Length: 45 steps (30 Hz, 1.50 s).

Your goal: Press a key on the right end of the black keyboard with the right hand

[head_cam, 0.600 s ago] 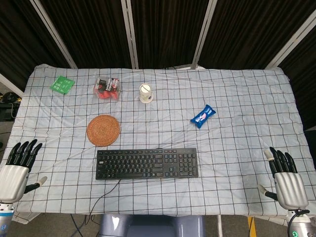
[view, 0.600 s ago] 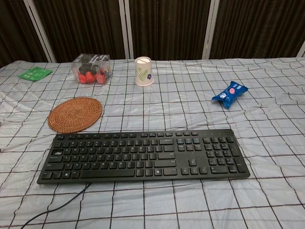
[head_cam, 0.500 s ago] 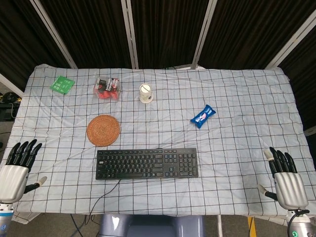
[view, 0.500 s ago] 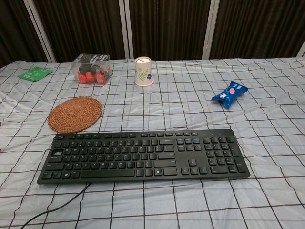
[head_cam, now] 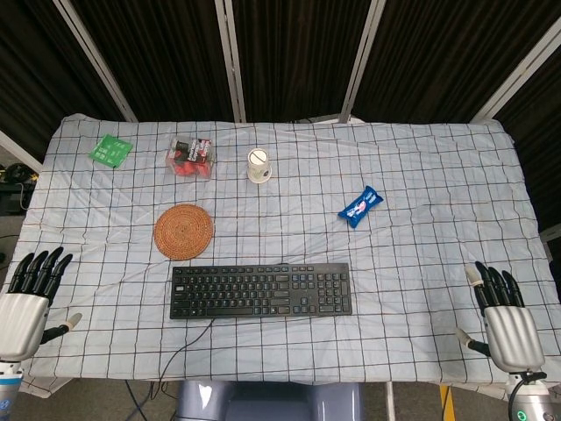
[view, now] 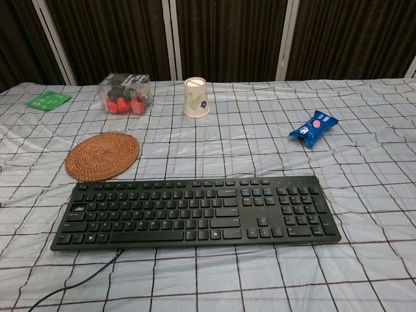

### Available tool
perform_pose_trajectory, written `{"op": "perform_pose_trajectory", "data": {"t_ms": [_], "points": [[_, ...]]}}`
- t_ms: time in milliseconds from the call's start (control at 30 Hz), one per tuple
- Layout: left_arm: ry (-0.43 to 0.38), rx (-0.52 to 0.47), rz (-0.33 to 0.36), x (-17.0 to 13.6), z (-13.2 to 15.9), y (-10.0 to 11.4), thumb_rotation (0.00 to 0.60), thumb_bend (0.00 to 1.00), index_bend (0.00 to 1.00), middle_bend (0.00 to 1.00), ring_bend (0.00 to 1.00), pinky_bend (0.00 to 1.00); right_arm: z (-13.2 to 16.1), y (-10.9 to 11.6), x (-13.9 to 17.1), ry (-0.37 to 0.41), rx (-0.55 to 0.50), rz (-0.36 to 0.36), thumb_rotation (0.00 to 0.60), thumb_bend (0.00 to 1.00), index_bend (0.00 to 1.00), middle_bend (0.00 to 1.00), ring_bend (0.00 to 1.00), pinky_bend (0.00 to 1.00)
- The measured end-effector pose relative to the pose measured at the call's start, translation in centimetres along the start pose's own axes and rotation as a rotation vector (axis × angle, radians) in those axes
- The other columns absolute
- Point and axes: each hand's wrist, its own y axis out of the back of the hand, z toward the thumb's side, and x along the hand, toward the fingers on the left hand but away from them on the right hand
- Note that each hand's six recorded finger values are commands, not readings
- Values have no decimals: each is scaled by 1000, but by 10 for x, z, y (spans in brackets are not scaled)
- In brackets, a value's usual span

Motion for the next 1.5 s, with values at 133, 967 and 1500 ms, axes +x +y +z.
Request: {"op": "perform_pose_trajectory", "data": {"t_ms": [133, 967, 1500], "points": [[3, 0, 0, 0, -1, 0, 600, 74, 0, 0, 0, 0, 0, -1, 1, 0, -3, 6, 600, 101, 2, 0, 0, 0], [15, -9, 5, 2, -2, 2, 600, 75, 0, 0, 0, 0, 43, -3, 2, 132, -37, 47, 600, 182, 31, 860, 801, 683], [7, -19, 13, 5, -1, 3, 600, 74, 0, 0, 0, 0, 91, -25, -37, 61, -50, 333, 600, 547, 137, 1000, 960, 808]]}}
